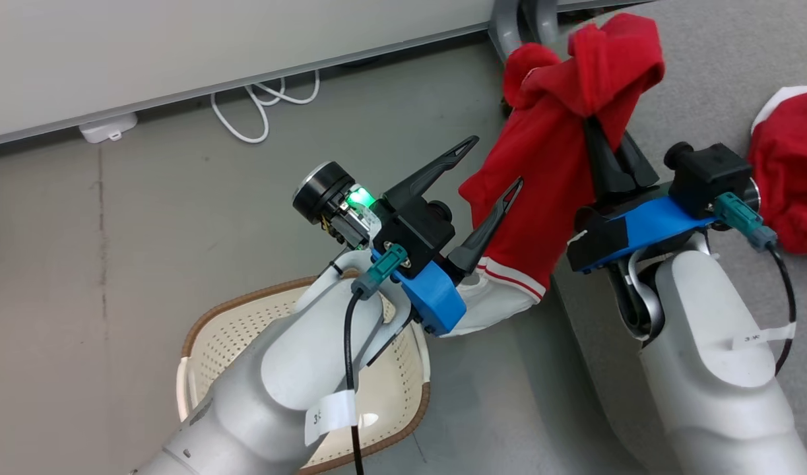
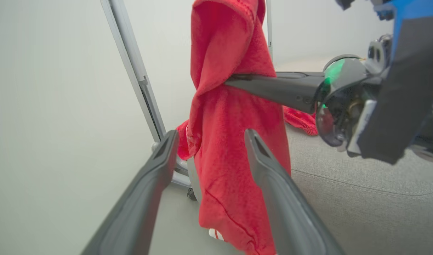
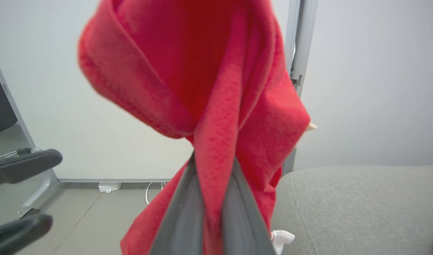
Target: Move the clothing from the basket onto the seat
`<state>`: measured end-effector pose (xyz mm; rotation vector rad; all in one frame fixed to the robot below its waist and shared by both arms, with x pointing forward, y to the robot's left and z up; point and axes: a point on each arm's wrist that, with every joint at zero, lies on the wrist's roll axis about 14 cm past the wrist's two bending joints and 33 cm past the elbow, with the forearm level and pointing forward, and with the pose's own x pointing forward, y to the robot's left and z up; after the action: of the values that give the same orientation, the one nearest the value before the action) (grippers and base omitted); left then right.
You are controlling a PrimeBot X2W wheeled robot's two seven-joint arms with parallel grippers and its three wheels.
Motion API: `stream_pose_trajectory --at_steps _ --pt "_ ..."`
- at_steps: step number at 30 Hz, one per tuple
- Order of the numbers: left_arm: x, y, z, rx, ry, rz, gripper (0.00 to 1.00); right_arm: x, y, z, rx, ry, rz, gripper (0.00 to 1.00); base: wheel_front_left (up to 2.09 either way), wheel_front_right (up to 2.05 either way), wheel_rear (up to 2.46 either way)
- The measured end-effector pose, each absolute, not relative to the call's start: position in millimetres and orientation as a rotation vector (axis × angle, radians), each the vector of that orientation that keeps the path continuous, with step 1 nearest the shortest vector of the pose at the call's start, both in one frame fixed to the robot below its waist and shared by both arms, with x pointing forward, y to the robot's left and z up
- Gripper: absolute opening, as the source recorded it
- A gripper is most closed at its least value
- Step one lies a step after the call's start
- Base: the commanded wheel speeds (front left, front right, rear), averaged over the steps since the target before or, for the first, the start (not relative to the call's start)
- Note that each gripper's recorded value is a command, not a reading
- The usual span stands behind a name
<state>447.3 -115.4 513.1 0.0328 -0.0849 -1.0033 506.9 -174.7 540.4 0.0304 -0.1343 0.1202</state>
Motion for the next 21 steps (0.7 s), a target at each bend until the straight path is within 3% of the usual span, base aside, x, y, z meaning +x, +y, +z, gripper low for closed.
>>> stream_pose_trajectory --at_steps 21 --pt "397.7 -188.6 474.0 -0.007 -0.010 -1.266 1.00 435.1 -313.4 531.1 -0.031 -0.111 -0.271 0.00 0.00 0.00 0.00"
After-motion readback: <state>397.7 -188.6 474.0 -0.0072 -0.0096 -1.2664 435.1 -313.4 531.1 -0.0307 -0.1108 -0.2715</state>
